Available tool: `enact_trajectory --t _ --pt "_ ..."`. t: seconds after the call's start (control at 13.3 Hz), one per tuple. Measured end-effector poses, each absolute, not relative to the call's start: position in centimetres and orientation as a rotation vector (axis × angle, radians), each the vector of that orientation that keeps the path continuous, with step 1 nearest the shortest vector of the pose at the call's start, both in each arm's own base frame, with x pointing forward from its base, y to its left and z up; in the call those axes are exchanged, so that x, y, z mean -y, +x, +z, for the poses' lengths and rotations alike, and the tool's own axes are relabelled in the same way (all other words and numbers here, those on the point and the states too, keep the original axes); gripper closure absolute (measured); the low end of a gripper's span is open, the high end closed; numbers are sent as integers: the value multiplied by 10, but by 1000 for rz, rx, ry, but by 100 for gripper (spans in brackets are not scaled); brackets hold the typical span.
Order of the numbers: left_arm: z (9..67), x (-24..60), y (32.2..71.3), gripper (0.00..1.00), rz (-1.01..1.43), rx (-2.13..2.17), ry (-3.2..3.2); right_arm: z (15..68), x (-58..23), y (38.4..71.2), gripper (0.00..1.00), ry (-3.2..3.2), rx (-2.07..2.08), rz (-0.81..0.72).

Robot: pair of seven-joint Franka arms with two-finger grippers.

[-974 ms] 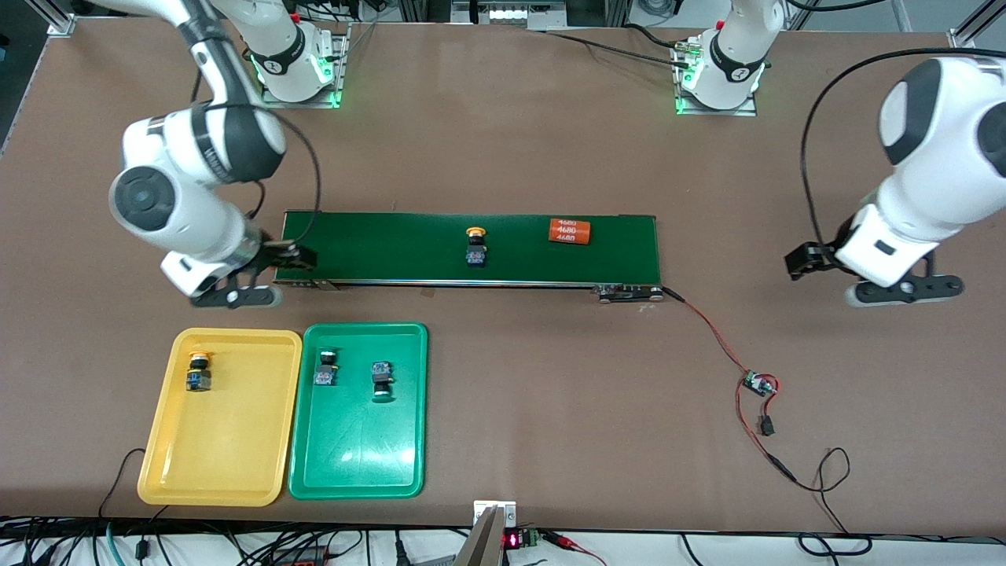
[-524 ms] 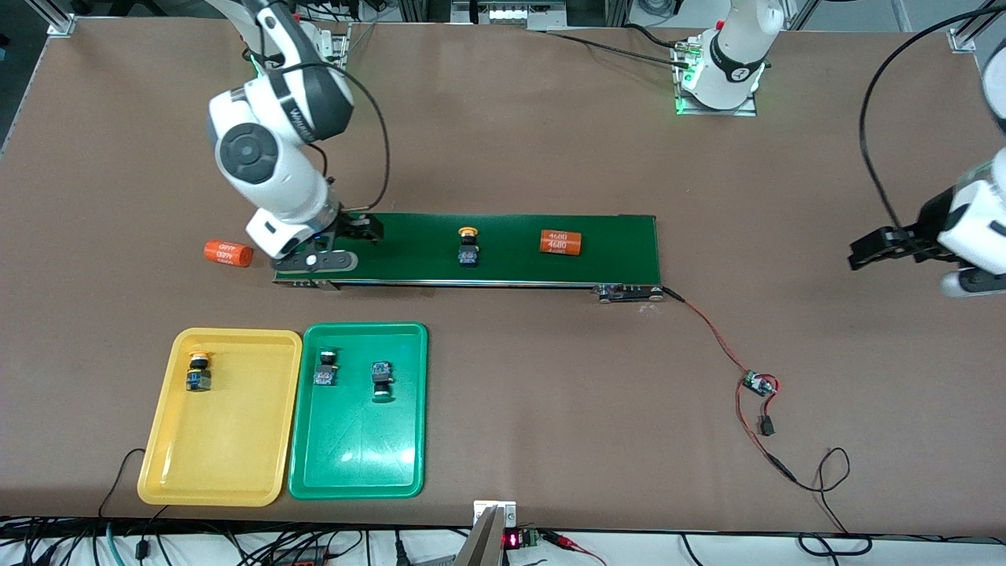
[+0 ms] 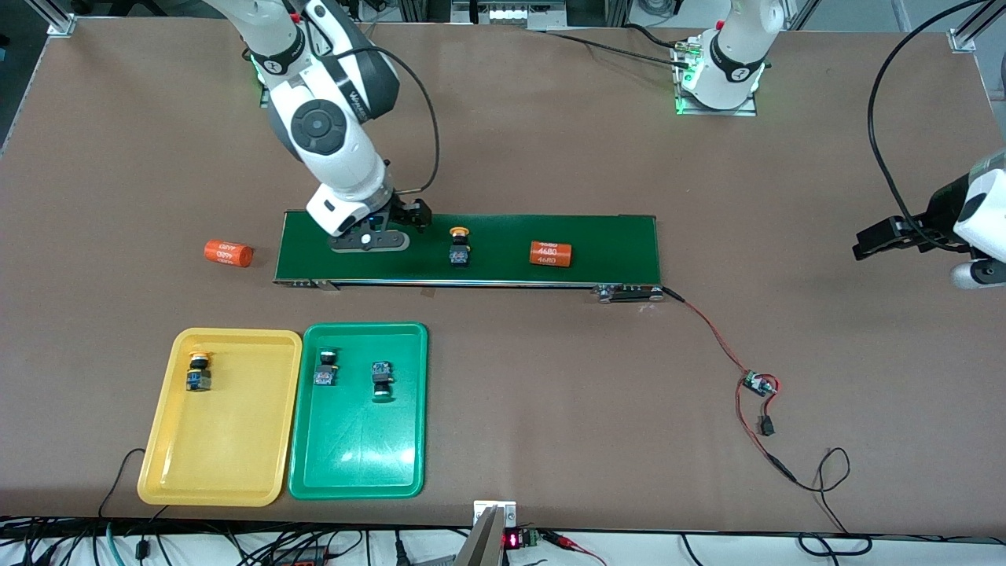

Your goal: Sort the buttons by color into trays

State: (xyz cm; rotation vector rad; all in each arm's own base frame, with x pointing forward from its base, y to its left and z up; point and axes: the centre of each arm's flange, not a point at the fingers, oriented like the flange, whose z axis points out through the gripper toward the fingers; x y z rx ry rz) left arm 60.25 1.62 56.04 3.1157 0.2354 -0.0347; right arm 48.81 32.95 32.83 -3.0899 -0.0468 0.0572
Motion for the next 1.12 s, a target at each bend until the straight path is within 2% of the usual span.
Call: enact_trajectory --t 0.45,1.12 --pt "571 -20 597 0 -19 -222 3118 307 -350 479 0 -3146 -5 -14" --pt "574 -31 595 0 -29 -217 3118 288 -355 482 0 -3121 -68 -33"
